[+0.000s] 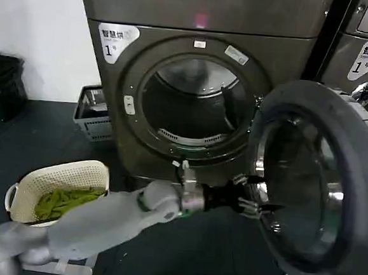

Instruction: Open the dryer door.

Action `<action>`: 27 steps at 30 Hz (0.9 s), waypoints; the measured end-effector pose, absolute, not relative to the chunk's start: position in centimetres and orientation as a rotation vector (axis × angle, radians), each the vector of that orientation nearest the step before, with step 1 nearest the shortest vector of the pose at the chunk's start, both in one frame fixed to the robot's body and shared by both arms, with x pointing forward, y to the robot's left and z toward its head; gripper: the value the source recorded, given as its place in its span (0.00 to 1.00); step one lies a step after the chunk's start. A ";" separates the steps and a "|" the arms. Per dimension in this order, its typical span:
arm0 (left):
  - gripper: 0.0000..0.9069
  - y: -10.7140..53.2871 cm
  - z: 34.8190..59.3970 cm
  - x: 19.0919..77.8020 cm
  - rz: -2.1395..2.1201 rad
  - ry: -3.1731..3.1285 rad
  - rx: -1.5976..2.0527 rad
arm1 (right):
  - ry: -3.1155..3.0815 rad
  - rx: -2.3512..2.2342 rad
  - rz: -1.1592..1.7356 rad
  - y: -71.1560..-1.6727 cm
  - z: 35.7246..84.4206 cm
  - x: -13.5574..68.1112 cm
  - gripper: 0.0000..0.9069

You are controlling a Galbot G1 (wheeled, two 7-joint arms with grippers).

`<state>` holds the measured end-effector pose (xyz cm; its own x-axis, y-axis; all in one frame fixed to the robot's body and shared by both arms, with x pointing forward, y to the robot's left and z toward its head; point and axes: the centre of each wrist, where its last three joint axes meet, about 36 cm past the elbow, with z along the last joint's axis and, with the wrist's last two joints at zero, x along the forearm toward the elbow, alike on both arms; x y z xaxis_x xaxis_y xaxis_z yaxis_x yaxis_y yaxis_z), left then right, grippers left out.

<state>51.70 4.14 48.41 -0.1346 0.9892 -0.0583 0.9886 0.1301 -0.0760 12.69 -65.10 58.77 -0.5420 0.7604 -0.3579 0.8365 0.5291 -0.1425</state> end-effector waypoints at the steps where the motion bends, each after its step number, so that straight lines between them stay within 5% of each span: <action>1: 1.00 3.7 48.3 51.8 0.149 -2.353 -2.065 | 2.514 1.346 -0.440 -65.1 58.8 12.6 1.00; 27: 1.00 -7.0 49.3 55.5 0.061 -2.582 -2.041 | 2.460 1.403 -0.457 -65.7 59.9 9.8 1.00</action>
